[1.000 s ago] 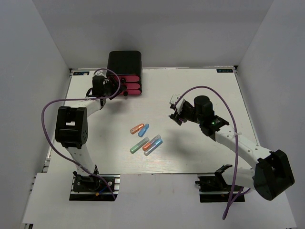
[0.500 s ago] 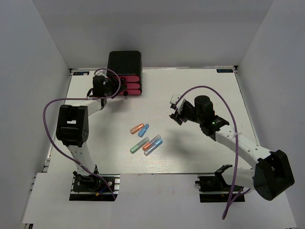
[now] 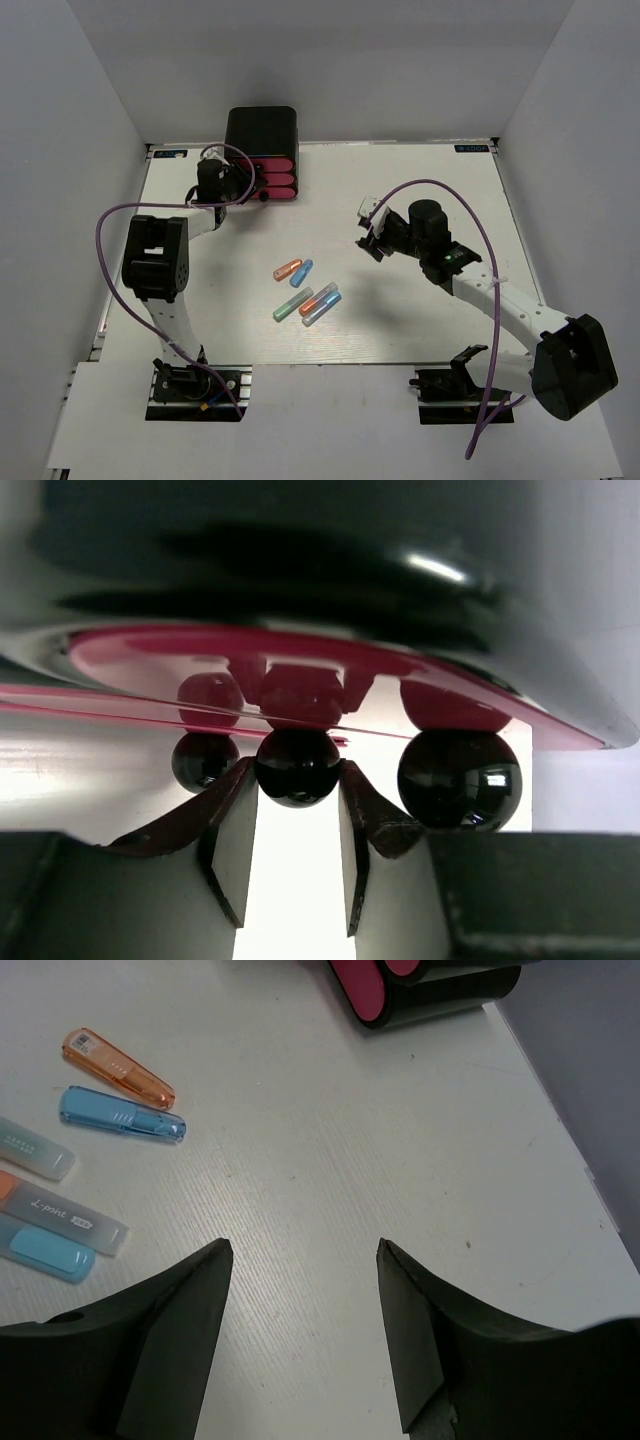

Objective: Sort the stationery into containers
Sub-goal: Open the drawer in the storage box.

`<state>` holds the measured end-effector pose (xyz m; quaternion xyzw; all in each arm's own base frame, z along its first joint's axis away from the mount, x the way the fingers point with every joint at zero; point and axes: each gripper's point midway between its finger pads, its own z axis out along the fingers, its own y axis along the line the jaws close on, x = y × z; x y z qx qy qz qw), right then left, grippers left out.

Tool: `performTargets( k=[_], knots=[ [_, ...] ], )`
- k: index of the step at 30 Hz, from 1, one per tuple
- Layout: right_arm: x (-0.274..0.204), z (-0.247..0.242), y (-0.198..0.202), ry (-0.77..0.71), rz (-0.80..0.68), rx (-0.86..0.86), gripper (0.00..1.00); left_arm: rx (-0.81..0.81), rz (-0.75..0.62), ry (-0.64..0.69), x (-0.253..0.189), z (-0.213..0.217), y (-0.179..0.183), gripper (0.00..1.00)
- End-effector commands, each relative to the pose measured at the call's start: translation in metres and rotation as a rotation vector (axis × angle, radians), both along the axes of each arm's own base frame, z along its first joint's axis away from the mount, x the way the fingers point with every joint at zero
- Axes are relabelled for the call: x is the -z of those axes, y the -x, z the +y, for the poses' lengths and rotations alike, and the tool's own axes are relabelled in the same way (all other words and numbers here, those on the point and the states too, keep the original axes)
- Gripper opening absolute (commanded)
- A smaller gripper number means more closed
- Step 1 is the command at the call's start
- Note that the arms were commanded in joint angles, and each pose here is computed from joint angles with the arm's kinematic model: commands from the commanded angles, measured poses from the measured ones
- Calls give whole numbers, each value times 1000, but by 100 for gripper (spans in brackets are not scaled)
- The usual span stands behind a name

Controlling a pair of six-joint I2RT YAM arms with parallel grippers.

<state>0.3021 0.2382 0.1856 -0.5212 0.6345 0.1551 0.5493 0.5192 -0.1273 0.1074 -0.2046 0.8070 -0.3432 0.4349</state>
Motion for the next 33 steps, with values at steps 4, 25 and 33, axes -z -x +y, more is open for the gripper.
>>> performTargets(
  k=[4,25,33],
  knots=[
    [-11,2,4,-32,-28,-19,66,-7,-27,2,-10,2,-4,32],
    [26,35,68,61,-51,-565,75,50,-2,-50,-6,6,74,76],
    [48,74,58,157,-108,-841,54,65,-35,-84,-22,11,117,77]
  ],
)
